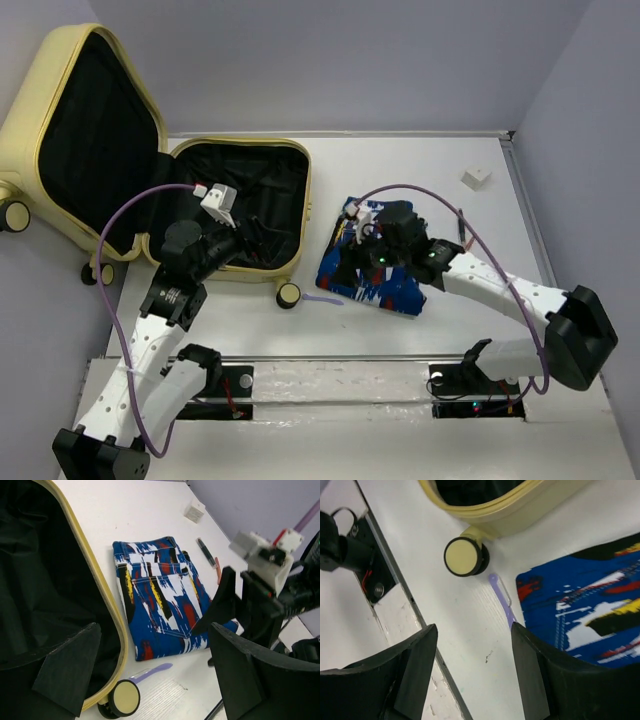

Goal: Pack the luggage

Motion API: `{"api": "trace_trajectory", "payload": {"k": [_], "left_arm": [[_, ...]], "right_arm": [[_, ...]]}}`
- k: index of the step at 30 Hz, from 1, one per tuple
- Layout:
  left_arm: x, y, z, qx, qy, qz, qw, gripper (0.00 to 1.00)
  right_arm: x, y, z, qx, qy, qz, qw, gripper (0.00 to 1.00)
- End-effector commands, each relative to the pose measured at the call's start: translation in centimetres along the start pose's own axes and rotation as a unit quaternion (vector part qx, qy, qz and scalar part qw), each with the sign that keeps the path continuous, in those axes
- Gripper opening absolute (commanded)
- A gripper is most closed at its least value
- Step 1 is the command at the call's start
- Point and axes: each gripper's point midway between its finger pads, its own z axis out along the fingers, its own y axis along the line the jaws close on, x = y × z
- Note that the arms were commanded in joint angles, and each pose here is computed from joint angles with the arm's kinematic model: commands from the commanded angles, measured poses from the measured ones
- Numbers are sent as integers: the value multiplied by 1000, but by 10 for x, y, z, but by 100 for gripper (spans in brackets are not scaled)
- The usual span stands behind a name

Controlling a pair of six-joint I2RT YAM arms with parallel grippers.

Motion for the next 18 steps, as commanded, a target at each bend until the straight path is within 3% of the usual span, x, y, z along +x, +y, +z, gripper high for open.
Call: {"api": "trace_trajectory", "payload": {"k": [1,6,18], "left_arm": [[-29,-7,-6,6,-39,24,999,99],[-32,0,-8,-9,-45,23,999,99],[-47,4,-20,-38,-81,32,995,99]], "right_arm": [[5,9,28,8,24,-68,997,66],[18,-6,50,52,50,-80,994,65],[44,5,95,59,103,-112,987,62]]}}
